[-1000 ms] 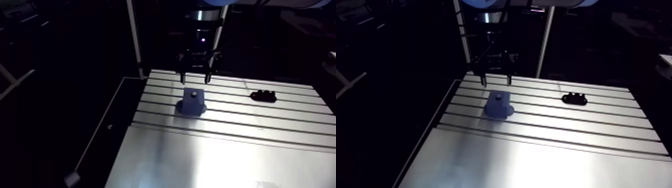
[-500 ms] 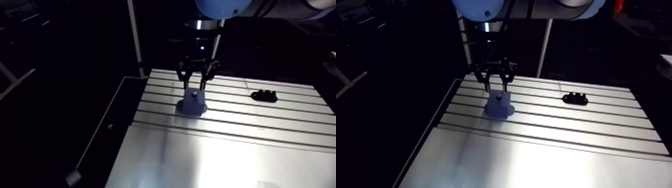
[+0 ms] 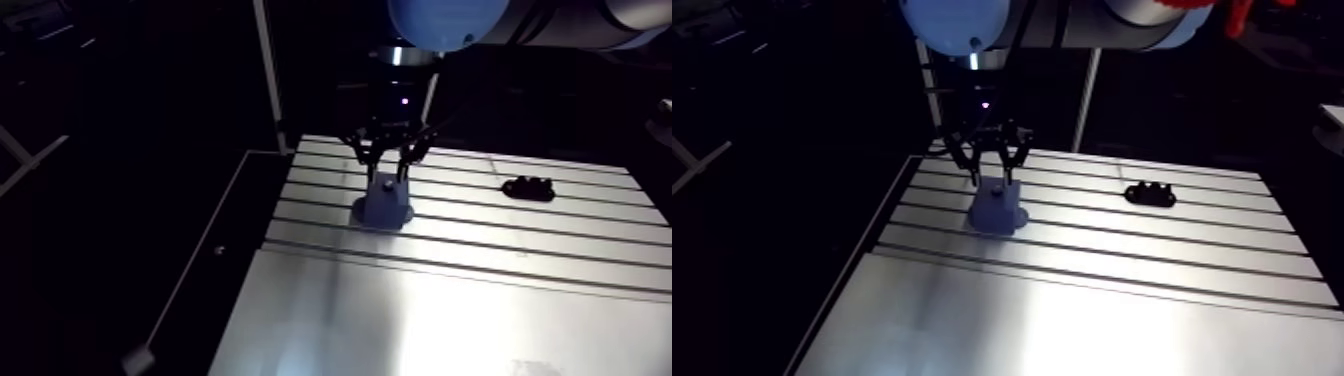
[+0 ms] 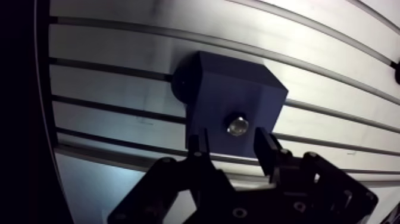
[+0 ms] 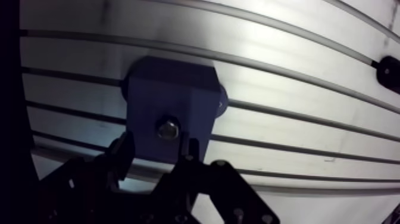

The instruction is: Pick up the M10 bolt and insert it into the hex recess until seated.

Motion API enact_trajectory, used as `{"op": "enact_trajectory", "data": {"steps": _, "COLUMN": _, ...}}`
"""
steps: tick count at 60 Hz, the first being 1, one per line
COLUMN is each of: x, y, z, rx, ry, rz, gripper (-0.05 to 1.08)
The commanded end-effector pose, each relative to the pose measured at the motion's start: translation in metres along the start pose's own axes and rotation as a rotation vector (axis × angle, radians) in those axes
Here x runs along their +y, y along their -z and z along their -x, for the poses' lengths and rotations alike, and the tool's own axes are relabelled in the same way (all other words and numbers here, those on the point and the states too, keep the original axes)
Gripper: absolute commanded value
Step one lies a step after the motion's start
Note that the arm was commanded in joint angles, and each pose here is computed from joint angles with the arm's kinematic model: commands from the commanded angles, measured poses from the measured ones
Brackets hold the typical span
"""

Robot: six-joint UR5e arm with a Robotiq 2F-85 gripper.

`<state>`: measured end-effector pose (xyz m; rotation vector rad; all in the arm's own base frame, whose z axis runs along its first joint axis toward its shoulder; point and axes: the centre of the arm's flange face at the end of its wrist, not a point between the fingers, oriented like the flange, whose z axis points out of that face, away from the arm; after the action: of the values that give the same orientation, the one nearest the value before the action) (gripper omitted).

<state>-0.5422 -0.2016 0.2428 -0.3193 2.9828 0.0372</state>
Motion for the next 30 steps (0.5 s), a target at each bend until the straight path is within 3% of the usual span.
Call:
{"op": "enact_trajectory", "data": {"steps": 1, "x": 0.0004, "y": -0.0054, "z": -0.0009, "rx": -0.005, "ry": 0.013, "rz": -0.005, "gripper": 0.49}}
{"op": "enact_trajectory", "data": {"steps": 12, "x": 0.001, "y": -0.0057, "z": -0.005, "rx": 0.03, "ry": 0.028, "rz": -0.015, "gripper": 0.49}}
{"op": "enact_trajectory", "data": {"steps": 30, "x": 0.0078, "y": -0.006, "z": -0.0051, "rx": 0.031, "ry": 0.015, "rz": -0.017, "gripper": 0.49}}
